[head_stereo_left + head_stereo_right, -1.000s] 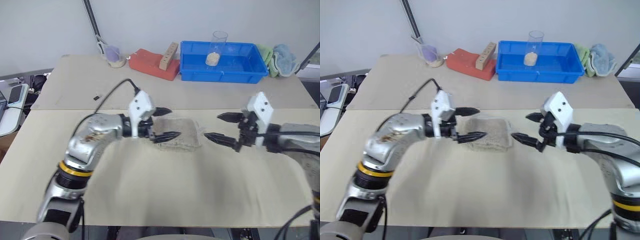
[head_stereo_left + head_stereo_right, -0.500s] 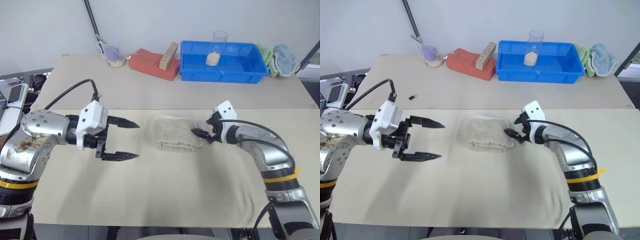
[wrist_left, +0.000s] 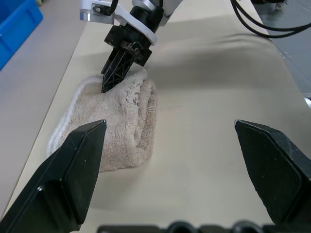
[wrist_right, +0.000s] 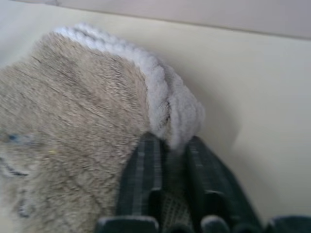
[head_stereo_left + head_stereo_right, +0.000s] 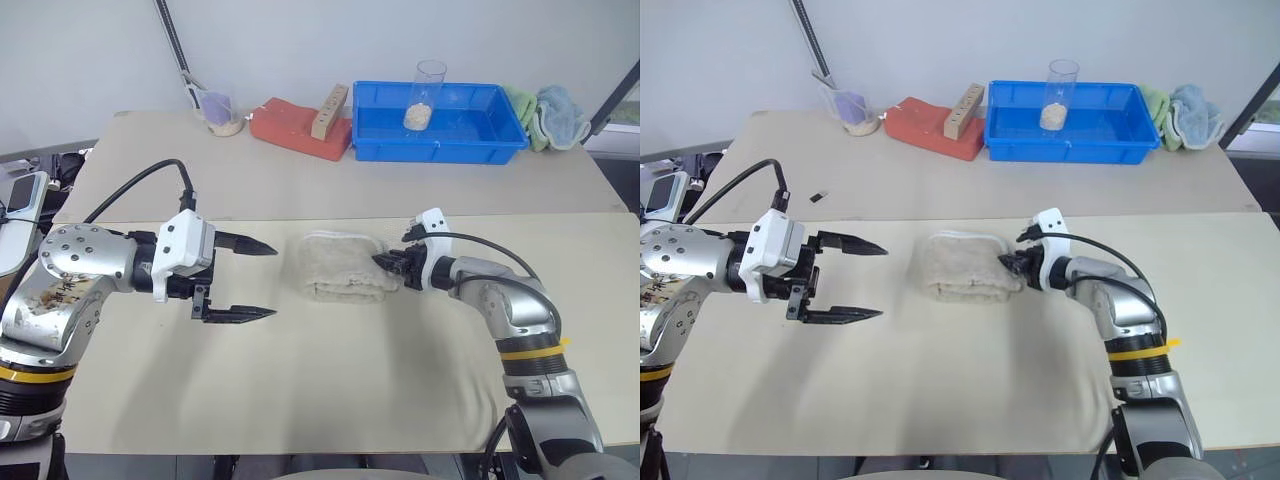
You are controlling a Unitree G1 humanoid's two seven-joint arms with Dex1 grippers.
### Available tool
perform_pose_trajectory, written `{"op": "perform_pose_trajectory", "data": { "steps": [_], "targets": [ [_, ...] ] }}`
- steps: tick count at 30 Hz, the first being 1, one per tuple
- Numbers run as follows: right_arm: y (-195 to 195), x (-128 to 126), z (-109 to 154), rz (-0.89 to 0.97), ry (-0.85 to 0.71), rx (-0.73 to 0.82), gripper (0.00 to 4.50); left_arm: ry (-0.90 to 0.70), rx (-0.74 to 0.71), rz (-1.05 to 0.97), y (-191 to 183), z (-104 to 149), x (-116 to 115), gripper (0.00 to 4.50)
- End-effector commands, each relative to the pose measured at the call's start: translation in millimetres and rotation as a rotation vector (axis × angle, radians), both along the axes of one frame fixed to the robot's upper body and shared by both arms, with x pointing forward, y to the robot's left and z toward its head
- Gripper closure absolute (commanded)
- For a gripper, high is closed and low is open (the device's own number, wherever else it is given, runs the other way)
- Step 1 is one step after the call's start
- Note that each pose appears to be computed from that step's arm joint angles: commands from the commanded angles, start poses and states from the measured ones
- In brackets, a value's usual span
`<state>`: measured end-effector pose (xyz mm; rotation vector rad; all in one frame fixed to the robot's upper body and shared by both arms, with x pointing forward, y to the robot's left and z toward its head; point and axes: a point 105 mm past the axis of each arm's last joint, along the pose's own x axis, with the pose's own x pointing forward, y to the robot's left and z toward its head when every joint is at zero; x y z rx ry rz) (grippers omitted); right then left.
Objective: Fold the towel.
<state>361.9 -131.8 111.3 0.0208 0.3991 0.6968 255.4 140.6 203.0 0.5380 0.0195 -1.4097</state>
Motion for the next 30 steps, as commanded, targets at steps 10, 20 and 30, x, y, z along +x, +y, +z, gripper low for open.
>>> {"op": "perform_pose_trajectory", "data": {
  "steps": [10, 20, 30],
  "targets": [
    [-127.3, 6.5, 38.3, -0.378, -0.113, -0.101, 4.44, -0.036, -0.121, 0.003, -13.5, 28.1, 6.0, 0.00],
    [-132.1, 9.9, 54.4, -0.441, -0.193, -0.110, 1.68, -0.016, -0.100, 0.122, 0.4, 19.7, 19.3, 0.00],
    [-123.2, -45.2, 127.2, -0.020, -0.459, -0.330, 0.31, -0.085, 0.134, 0.560, 88.5, -14.8, 33.0, 0.00]
  ]
}}
